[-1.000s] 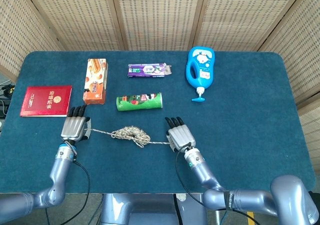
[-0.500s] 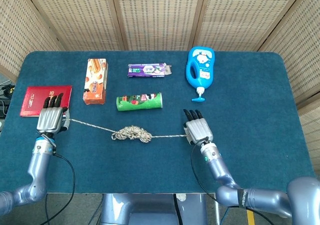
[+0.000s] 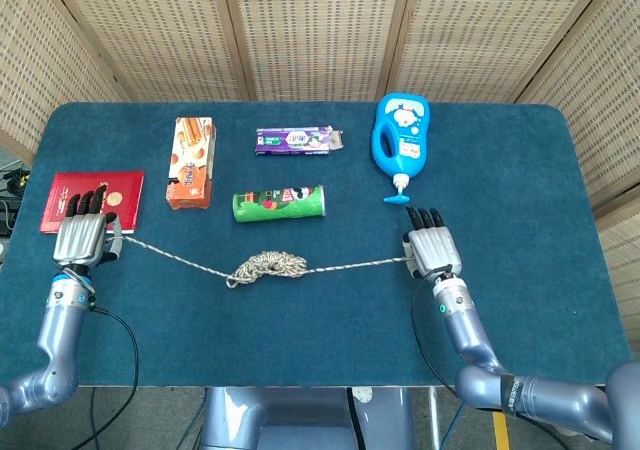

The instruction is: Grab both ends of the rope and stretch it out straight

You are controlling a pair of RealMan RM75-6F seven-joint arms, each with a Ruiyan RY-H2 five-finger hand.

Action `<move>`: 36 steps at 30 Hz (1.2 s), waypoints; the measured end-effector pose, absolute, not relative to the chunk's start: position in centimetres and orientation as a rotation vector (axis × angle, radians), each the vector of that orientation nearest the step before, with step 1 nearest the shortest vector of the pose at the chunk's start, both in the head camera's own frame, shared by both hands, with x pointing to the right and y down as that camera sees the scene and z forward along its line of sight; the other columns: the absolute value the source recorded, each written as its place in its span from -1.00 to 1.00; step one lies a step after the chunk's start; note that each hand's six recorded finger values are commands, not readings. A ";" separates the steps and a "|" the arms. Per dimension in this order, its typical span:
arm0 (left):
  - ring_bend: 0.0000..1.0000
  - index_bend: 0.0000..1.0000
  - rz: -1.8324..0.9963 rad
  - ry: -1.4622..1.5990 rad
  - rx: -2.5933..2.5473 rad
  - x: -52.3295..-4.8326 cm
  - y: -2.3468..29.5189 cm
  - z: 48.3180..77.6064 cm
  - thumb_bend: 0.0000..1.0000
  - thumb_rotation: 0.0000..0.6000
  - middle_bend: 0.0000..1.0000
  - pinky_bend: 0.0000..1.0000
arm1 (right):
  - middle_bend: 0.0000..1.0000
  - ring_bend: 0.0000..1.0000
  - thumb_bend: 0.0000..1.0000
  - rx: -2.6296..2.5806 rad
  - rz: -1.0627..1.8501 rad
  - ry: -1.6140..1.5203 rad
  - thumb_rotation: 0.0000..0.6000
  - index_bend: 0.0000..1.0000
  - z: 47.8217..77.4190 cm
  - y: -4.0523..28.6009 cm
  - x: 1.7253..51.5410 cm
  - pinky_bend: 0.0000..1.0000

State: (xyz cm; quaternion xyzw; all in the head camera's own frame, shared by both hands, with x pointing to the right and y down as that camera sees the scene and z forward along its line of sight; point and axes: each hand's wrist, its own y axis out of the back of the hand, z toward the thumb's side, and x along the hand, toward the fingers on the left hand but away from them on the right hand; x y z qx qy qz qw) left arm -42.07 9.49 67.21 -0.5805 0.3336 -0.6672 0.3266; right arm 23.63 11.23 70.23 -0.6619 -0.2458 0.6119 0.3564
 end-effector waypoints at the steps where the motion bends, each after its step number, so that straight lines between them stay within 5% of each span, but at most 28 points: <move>1: -1.00 0.67 -1.747 0.875 -1.522 -42.1 9.5 67.2 -0.12 1.00 -1.00 -1.00 | -1.00 -1.00 -0.10 -1.709 1.583 -0.635 1.00 0.36 70.3 11.3 23.7 -1.00; 9: -1.00 0.60 -1.753 0.872 -1.522 -42.0 9.6 67.3 -0.13 1.00 -1.00 -1.00 | -1.00 -1.00 -0.11 -1.715 1.584 -0.636 1.00 0.30 70.4 11.4 23.9 -1.00; 10: -1.00 0.47 -1.755 0.872 -1.523 -42.0 9.7 67.3 -0.20 1.00 -1.00 -1.00 | -1.00 -1.00 -0.16 -1.715 1.584 -0.637 1.00 0.19 70.4 11.4 23.8 -1.00; 12: -1.00 -0.38 -1.760 0.870 -1.531 -42.0 9.8 67.4 -0.66 1.00 -1.00 -1.00 | -1.00 -1.00 -0.61 -1.720 1.581 -0.645 1.00 -0.40 70.4 11.4 23.8 -1.00; 14: -1.00 -0.93 -1.760 0.878 -1.556 -42.0 10.0 67.3 -0.97 1.00 -1.00 -1.00 | -1.00 -1.00 -0.95 -1.735 1.572 -0.665 1.00 -0.83 70.2 11.4 23.8 -1.00; 15: -1.00 -1.00 -1.758 0.887 -1.567 -42.0 10.1 67.3 -1.00 1.00 -1.00 -1.00 | -1.00 -1.00 -1.00 -1.742 1.565 -0.676 1.00 -0.94 70.0 11.4 23.8 -1.00; 27: -1.00 -1.00 -1.543 1.147 -1.612 -43.0 12.2 61.4 -1.00 1.00 -1.00 -1.00 | -1.00 -1.00 -1.00 -1.691 1.327 -0.844 1.00 -1.00 65.0 11.3 25.8 -1.00; 36: -1.00 -1.00 -1.459 1.259 -1.608 -44.3 19.7 57.9 -1.00 1.00 -1.00 -1.00 | -1.00 -1.00 -1.00 -1.601 1.216 -1.012 1.00 -1.00 60.7 15.5 31.5 -1.00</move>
